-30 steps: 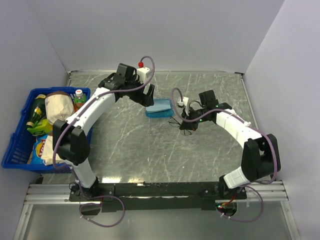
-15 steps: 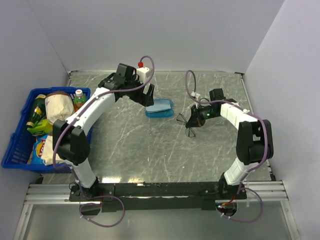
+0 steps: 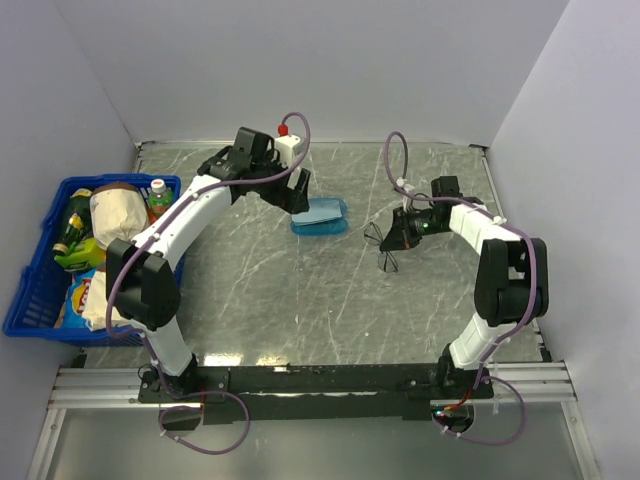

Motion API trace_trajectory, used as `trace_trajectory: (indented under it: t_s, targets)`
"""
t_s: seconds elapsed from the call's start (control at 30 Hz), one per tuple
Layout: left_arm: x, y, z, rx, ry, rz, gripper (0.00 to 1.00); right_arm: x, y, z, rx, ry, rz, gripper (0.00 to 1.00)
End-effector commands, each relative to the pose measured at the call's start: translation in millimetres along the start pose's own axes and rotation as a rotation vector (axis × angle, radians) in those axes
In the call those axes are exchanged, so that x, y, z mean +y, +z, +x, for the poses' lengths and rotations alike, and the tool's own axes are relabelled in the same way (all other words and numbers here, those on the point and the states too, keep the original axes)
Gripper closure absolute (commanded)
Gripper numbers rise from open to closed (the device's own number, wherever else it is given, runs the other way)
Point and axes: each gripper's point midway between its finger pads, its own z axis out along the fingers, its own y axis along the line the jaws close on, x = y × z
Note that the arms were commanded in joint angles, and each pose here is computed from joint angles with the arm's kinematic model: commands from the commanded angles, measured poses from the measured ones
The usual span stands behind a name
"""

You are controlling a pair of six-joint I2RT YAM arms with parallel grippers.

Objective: Organize the sunglasses
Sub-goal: Place the sunglasses at the center of the board.

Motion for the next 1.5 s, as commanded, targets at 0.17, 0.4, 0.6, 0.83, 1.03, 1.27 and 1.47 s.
trace_trajectory:
  t_s: [0.17, 0.4, 0.6, 0.83, 1.03, 1.27, 1.47]
  targets:
    - [-7.8, 7.4, -3.3, -0.007, 0.004, 0.03, 0.03, -29.9, -11.9, -14.7, -0.011, 0.12, 0.106, 0.98]
    - [-9.6, 10.4, -1.5, 0.002, 0.008, 0.032, 0.04, -50.0, -18.0, -11.5, 0.011, 0.218, 0.199, 0.98]
    - [-10.3, 12.0, 0.0, 0.006, 0.011, 0.029, 0.04, -60.8, -16.5, -3.3, 0.054, 0.276, 0.223, 0.94]
    - [-13.3, 15.9, 1.2, 0.018, 0.018, 0.036, 0.03, -68.9, -15.0, 7.2, 0.098, 0.301, 0.236, 0.91]
    - [-15.8, 18.6, 3.4, 0.025, 0.024, 0.04, 0.03, -73.2, -14.0, 11.3, 0.106, 0.321, 0.238, 0.82]
    - [-16.5, 19.2, 1.8, 0.027, 0.026, 0.043, 0.03, -75.2, -15.8, 13.1, 0.115, 0.315, 0.256, 0.74]
    - [-16.7, 21.8, 5.1, 0.035, 0.024, 0.042, 0.03, -79.1, -29.5, 4.8, 0.096, 0.267, 0.335, 0.72]
